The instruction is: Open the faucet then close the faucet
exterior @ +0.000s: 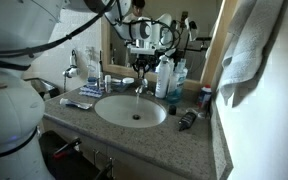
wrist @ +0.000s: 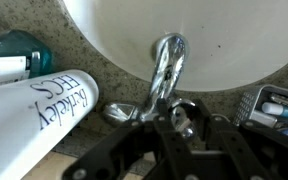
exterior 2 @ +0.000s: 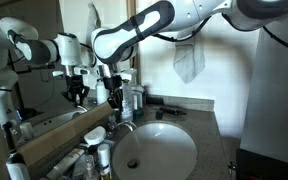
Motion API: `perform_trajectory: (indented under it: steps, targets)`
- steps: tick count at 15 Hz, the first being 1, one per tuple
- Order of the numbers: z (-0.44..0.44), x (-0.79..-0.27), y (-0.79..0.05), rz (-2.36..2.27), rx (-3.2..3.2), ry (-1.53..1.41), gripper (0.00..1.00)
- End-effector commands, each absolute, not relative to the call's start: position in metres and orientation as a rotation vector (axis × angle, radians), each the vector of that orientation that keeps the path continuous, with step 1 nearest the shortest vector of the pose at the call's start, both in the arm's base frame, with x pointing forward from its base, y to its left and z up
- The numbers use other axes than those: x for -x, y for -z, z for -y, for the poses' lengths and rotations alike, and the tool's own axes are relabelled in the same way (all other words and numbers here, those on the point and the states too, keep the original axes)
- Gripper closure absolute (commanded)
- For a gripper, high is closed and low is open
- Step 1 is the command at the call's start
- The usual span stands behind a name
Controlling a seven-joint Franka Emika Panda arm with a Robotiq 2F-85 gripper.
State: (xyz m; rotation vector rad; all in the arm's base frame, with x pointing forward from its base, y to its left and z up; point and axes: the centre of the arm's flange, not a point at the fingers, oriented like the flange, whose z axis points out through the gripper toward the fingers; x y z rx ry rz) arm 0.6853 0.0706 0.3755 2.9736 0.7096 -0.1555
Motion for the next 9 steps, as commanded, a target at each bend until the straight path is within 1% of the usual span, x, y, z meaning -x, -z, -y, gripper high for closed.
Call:
perform_trajectory:
  steps: [1, 9]
  targets:
    - [-0.1026, -0.6969, -0.4005, -0.872, -2.953, 0.118, 0.92]
    - [-0.0982, -0.6942, -0.4010, -0.846, -2.958, 0.125, 0.92]
